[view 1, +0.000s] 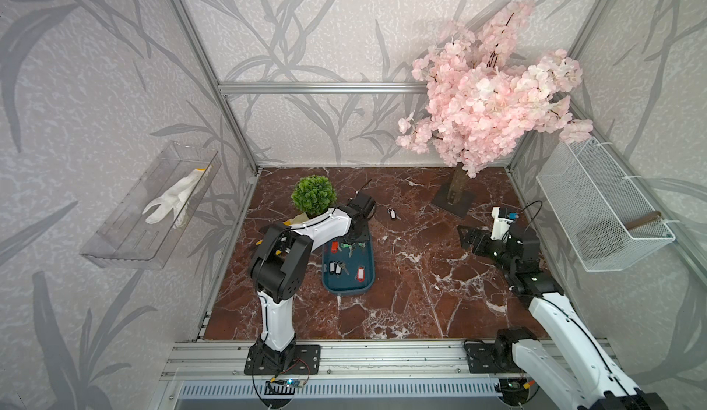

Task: Take the keys out of the storage box
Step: Pick up the key from the storage box, then place the key at the center of the board.

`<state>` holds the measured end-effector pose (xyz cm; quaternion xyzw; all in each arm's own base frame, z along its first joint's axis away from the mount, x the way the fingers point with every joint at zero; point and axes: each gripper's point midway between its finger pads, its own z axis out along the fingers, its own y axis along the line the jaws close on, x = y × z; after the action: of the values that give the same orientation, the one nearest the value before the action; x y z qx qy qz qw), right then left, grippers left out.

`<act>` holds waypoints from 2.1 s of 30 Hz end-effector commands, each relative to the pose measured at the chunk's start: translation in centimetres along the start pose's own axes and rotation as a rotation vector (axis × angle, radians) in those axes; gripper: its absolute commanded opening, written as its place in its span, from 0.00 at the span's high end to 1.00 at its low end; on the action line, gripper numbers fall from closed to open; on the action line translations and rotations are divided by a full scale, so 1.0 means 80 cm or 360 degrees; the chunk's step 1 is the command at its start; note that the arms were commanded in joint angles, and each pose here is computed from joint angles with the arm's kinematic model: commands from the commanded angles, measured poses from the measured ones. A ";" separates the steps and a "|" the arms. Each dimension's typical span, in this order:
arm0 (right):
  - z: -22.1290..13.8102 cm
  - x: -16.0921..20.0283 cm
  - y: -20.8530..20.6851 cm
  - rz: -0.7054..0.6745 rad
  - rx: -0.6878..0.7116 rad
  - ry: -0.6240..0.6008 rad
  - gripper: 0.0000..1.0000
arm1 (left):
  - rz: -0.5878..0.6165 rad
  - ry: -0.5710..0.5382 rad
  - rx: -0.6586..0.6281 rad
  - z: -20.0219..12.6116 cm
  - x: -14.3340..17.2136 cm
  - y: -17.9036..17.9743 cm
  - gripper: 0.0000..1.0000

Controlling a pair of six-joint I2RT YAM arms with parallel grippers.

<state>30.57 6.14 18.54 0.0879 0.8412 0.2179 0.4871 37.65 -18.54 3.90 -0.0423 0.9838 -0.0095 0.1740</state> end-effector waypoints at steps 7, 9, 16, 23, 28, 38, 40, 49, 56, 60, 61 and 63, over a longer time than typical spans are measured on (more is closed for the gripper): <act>0.000 -0.004 0.003 0.0008 -0.0020 -0.0027 0.01 | 0.0002 -0.0004 -0.0060 0.006 -0.004 0.007 0.77; 0.000 -0.004 0.003 0.0013 -0.0019 -0.0027 0.01 | 0.0006 0.0006 -0.0066 0.009 -0.002 0.008 0.77; 0.001 -0.005 0.004 0.0013 -0.0022 -0.0027 0.01 | 0.0015 0.0038 -0.0072 0.016 0.004 0.008 0.82; 0.001 -0.007 0.005 0.0015 -0.0026 -0.0031 0.01 | 0.0015 0.0062 -0.0062 0.018 0.012 0.009 0.93; 0.001 -0.009 0.006 0.0015 -0.0026 -0.0034 0.01 | 0.0010 0.0051 -0.0052 0.007 0.015 0.014 0.98; 0.001 -0.010 0.006 0.0016 -0.0026 -0.0035 0.01 | 0.0017 0.0019 0.0018 -0.036 0.027 0.021 1.00; 0.001 -0.010 0.006 0.0011 -0.0024 -0.0037 0.01 | 0.0025 -0.0008 0.0057 -0.050 0.026 0.020 1.00; -0.003 -0.016 0.006 -0.0030 -0.0008 -0.0050 0.01 | 0.0096 -0.0213 0.0235 -0.133 0.001 -0.008 1.00; -0.005 -0.017 0.007 -0.0032 -0.0005 -0.0056 0.01 | 0.0226 -0.0353 0.0342 -0.183 -0.022 -0.058 1.00; -0.008 -0.017 0.007 -0.0031 -0.0004 -0.0060 0.01 | 0.0312 -0.0325 0.0362 -0.172 -0.026 -0.089 1.00; -0.009 -0.016 0.006 -0.0028 0.0001 -0.0058 0.01 | 0.0331 -0.0309 0.0364 -0.167 -0.026 -0.096 1.00; -0.011 -0.017 0.006 -0.0031 0.0004 -0.0065 0.01 | 0.0362 -0.0277 0.0373 -0.155 -0.026 -0.110 1.00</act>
<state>30.43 6.08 18.62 0.0875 0.8414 0.2159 0.4877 35.99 -26.14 18.66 0.0637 0.9478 -0.1157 0.2902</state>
